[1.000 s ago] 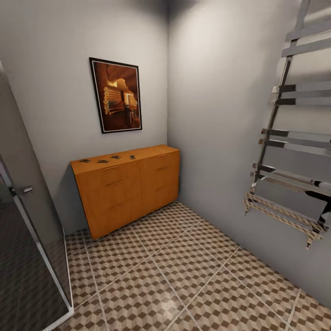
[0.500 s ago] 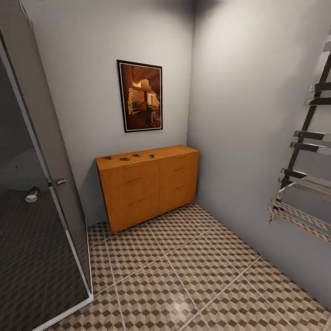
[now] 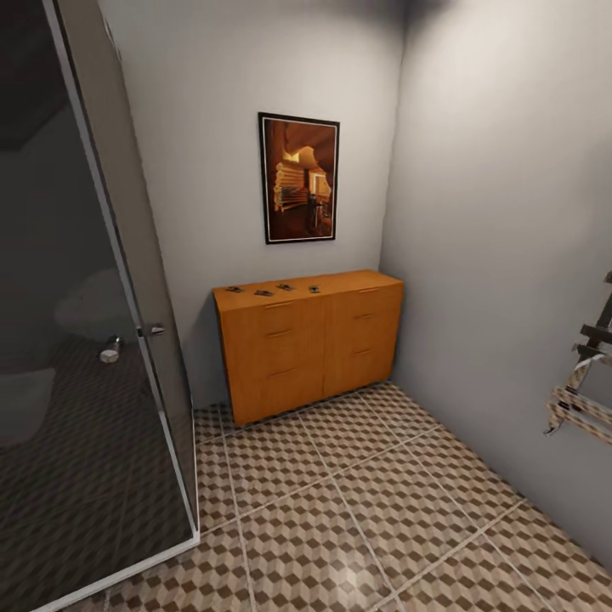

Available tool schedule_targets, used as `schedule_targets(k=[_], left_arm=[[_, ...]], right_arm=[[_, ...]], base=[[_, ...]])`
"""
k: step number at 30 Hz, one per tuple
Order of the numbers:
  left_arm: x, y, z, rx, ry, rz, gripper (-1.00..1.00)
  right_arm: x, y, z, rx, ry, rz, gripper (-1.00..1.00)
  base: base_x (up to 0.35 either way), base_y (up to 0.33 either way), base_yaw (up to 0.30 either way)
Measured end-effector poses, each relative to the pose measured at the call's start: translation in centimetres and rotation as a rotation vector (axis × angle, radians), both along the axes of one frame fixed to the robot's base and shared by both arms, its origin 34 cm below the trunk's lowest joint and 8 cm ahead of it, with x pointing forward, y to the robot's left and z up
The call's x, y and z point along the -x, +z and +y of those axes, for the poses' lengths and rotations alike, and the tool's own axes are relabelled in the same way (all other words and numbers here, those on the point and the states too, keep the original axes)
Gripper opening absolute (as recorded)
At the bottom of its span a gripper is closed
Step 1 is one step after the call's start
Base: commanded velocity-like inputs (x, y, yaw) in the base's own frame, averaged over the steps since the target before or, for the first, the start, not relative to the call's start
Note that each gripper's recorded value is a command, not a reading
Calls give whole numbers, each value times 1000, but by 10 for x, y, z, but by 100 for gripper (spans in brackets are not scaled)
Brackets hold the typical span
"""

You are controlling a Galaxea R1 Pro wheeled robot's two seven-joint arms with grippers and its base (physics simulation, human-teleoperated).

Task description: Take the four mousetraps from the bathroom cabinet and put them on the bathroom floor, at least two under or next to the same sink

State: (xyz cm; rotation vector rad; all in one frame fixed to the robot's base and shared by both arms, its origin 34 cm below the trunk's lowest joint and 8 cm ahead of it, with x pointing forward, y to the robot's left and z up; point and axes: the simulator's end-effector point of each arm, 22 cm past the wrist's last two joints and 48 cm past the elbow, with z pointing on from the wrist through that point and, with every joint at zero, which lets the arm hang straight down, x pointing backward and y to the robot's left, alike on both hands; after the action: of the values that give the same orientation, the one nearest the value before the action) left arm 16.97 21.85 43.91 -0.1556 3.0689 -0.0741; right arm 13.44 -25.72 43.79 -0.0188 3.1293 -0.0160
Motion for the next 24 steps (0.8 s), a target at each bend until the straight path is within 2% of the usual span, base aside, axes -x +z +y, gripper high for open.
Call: schedule_targets(k=[24], left_arm=[[2, 0, 2, -6, 11, 9, 100]], right_arm=[[1, 0, -1, 2, -22, 2, 100]], base=[[313, 0, 12]])
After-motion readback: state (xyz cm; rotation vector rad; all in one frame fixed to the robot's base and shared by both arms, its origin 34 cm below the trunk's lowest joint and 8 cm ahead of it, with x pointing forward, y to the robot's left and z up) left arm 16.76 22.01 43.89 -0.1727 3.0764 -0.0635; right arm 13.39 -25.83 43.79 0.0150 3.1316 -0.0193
